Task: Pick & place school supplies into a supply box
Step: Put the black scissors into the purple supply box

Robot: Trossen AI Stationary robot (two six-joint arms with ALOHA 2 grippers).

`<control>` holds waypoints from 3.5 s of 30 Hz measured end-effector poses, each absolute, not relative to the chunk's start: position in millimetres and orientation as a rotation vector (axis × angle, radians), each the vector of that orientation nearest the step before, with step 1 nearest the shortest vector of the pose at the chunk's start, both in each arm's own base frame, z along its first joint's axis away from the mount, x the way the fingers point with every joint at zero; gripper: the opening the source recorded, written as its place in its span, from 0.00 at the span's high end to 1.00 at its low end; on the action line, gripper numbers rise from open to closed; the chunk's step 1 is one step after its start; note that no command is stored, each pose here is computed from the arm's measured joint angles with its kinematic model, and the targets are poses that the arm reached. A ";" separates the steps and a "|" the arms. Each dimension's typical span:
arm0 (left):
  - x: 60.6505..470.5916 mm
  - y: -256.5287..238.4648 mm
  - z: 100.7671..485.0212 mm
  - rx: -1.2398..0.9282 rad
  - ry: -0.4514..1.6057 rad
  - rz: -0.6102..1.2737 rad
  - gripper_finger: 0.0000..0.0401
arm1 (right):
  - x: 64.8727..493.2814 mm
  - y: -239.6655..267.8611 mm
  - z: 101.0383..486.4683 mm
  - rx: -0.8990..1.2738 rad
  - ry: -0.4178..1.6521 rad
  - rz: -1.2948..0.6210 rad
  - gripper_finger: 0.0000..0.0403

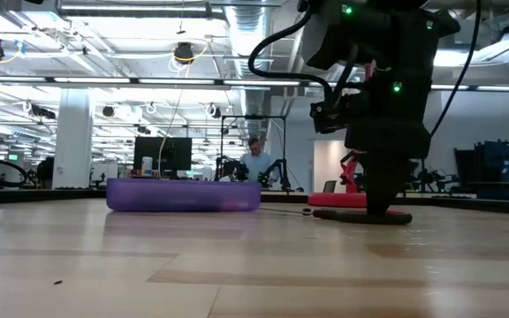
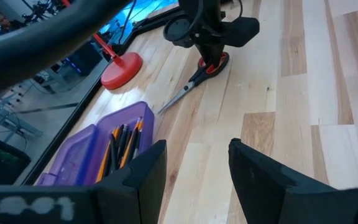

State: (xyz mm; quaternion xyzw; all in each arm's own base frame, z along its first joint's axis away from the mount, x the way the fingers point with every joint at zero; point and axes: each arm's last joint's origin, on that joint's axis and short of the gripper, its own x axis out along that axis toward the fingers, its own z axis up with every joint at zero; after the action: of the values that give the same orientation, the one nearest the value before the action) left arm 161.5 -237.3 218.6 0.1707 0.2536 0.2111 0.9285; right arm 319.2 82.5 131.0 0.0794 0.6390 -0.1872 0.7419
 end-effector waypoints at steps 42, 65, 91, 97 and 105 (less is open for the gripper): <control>161.8 -237.1 219.2 0.314 0.490 0.446 0.60 | 300.0 119.2 140.9 -0.539 1.053 -0.665 0.85; 161.0 -237.4 217.9 0.277 0.530 0.444 0.60 | 387.9 48.8 178.0 -0.839 0.852 -0.514 0.85; 160.0 -238.1 217.9 0.258 0.524 0.445 0.60 | 441.4 19.9 139.6 -0.873 0.971 -0.358 0.85; 159.5 -238.4 218.0 0.258 0.524 0.444 0.60 | 438.8 17.3 139.3 -0.854 1.028 -0.330 0.85; 159.7 -238.7 217.9 0.255 0.523 0.443 0.60 | 438.7 17.9 138.7 -0.841 1.028 -0.300 0.83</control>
State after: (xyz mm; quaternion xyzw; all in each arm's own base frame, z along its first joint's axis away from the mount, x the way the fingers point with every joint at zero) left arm 159.7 -238.7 217.9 0.1246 0.2555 0.2166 0.9340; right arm 438.7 17.9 138.7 -0.3887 0.4753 -0.1389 0.7770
